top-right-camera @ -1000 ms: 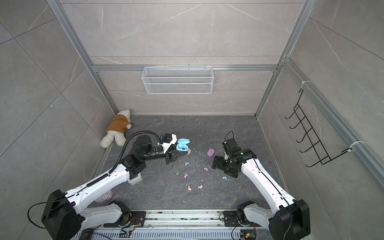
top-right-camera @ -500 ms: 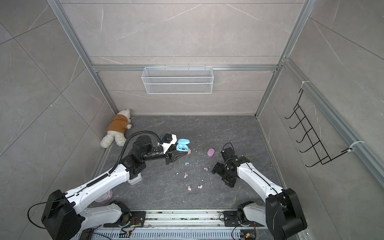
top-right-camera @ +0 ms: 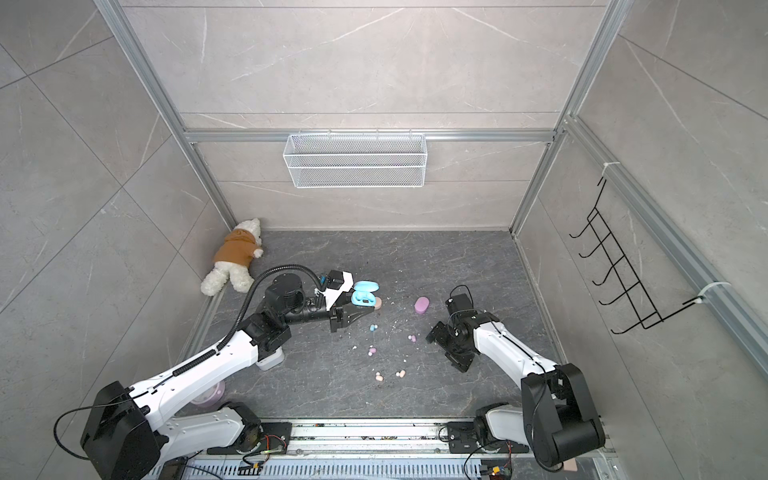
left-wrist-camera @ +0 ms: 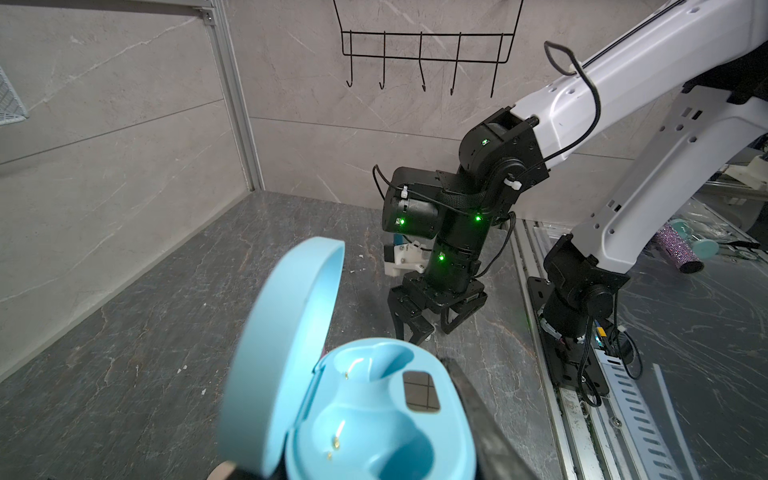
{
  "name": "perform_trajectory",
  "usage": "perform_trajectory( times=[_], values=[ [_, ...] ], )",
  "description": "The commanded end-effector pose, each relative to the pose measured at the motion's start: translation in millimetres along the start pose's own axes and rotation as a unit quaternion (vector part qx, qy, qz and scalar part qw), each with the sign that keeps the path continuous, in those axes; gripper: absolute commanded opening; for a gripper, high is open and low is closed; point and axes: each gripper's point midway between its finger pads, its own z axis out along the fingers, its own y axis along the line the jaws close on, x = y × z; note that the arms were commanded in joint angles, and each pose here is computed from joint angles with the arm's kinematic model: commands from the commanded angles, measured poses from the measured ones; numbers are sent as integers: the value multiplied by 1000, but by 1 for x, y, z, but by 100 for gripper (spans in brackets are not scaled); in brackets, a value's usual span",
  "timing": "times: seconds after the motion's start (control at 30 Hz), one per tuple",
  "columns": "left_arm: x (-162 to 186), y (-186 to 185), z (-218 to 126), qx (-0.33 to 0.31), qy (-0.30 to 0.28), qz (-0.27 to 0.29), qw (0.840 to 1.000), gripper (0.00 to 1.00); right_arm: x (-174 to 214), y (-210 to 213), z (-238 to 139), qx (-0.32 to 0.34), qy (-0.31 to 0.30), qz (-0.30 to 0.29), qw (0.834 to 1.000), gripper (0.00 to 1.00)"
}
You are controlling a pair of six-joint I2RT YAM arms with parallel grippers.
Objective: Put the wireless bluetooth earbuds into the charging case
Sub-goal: 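Move the right gripper down over the teal earbud on the table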
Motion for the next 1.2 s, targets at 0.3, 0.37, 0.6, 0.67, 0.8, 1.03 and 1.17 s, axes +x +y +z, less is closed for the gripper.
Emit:
perform_trajectory(
  times=[0.3,0.37,0.6,0.67,0.8,1.03,1.17],
  values=[
    [-14,-2,-3,1,-18,18,1000,14,-12,-1,7,13,-5,-14,1000,96],
    [-13,-2,-3,1,-17,19,1000,14,-15,-1,8,18,-7,-19,1000,96],
    [-11,-2,-3,1,-13,18,1000,14,-23,7,11,13,-5,-25,1000,96],
    [-10,-2,-2,2,-12,17,1000,14,-24,8,13,13,-3,-28,1000,96],
    [-9,-2,-1,4,-11,14,1000,14,-26,9,16,15,0,-33,999,96],
    [-8,-2,0,6,-8,12,1000,14,-30,20,23,0,17,-63,998,96],
    [-7,-4,0,9,-7,12,1000,14,-35,26,19,-2,13,-82,997,96]
  ],
)
